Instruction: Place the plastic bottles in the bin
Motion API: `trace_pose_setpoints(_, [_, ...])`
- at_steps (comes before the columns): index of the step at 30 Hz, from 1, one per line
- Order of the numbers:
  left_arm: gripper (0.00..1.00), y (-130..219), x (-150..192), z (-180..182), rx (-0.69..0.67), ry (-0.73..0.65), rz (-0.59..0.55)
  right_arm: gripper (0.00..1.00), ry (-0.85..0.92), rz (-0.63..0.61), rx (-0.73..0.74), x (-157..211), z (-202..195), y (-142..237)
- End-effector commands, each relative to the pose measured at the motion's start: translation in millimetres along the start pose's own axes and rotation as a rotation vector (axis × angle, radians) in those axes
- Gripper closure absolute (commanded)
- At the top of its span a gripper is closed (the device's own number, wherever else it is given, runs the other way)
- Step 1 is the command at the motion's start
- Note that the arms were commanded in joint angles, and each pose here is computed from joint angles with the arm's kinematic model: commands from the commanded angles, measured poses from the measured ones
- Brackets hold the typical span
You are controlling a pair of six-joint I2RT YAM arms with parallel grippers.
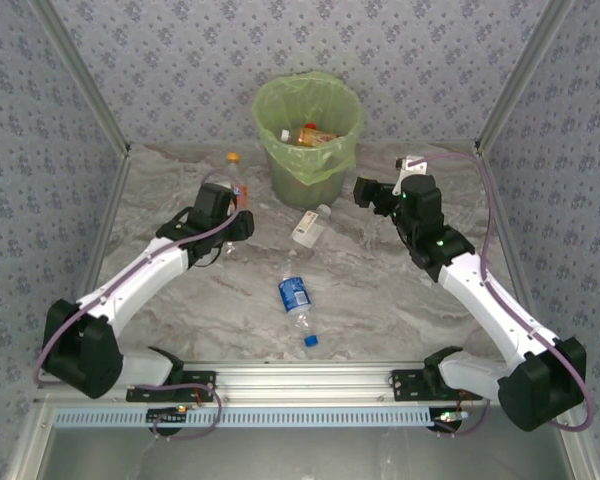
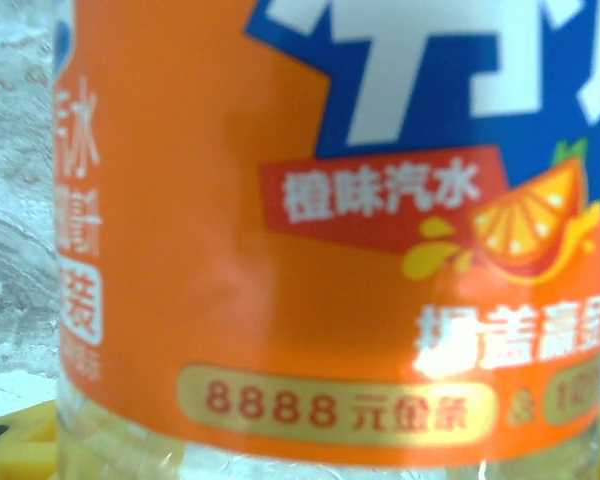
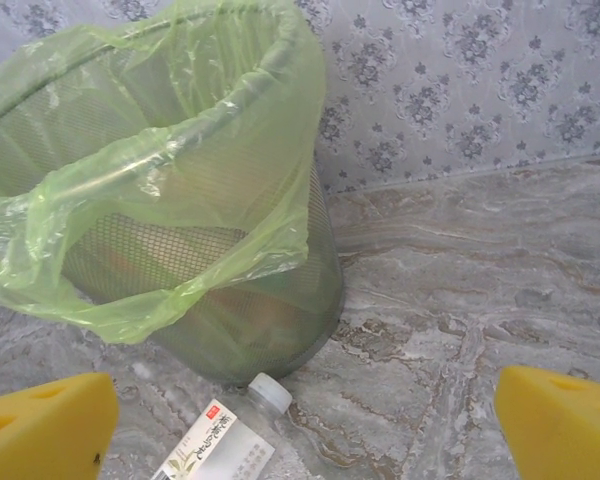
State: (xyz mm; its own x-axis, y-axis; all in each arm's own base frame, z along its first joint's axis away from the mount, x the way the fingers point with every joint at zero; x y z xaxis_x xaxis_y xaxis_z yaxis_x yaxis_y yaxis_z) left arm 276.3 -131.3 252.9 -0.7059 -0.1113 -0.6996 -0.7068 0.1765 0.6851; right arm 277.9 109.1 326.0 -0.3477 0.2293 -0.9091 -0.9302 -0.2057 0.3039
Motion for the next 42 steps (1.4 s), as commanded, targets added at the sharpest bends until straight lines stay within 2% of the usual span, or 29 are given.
trace_pose_setpoints(1, [1.00, 25, -21, 2, -0.001, 0.081, -0.157, 0.01, 0.029, -0.061, -0.060, -9, 7, 11])
trace_pose_setpoints(9, [1.00, 62, -38, 4, 0.042, 0.132, -0.335, 0.01, 0.091, -0.085, -0.171, -8, 18, 18])
trace_pose_setpoints(23, [1.00, 115, -96, -29, 0.305, -0.052, -0.556, 0.01, 0.187, -0.109, -0.247, -5, 27, 33])
trace_pose_setpoints(26, [1.00, 116, -110, -37, 0.328, -0.087, -0.611, 0.01, 0.194, -0.132, -0.259, -4, 27, 37])
trace_pose_setpoints(34, [1.00, 116, -150, -65, 0.443, -0.172, -0.644, 0.01, 0.200, -0.138, -0.234, -4, 24, 45])
trace_pose_setpoints(39, [1.00, 116, -170, -77, 0.476, -0.164, -0.685, 0.01, 0.196, -0.144, -0.209, -4, 21, 48])
trace_pose_setpoints(42, [1.00, 112, -181, -83, 0.517, -0.114, -0.732, 0.01, 0.182, -0.157, -0.180, -3, 18, 48])
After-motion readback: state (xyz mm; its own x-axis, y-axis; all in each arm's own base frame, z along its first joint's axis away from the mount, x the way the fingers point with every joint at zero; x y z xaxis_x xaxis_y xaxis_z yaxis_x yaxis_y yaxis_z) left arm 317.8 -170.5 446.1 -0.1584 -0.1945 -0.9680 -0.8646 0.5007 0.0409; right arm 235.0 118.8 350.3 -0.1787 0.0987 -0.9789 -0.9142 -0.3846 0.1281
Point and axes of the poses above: each hand's point on the last joint's axis, 136 mm out from that joint toward the fingers, its own y axis back along the fingers, its own z axis along the line the jaws close on, x = y × z, the point moved 10 cm from there along y, back along the fingers, and after that the axes turned 1 degree about -y, right-handed, at the moved point
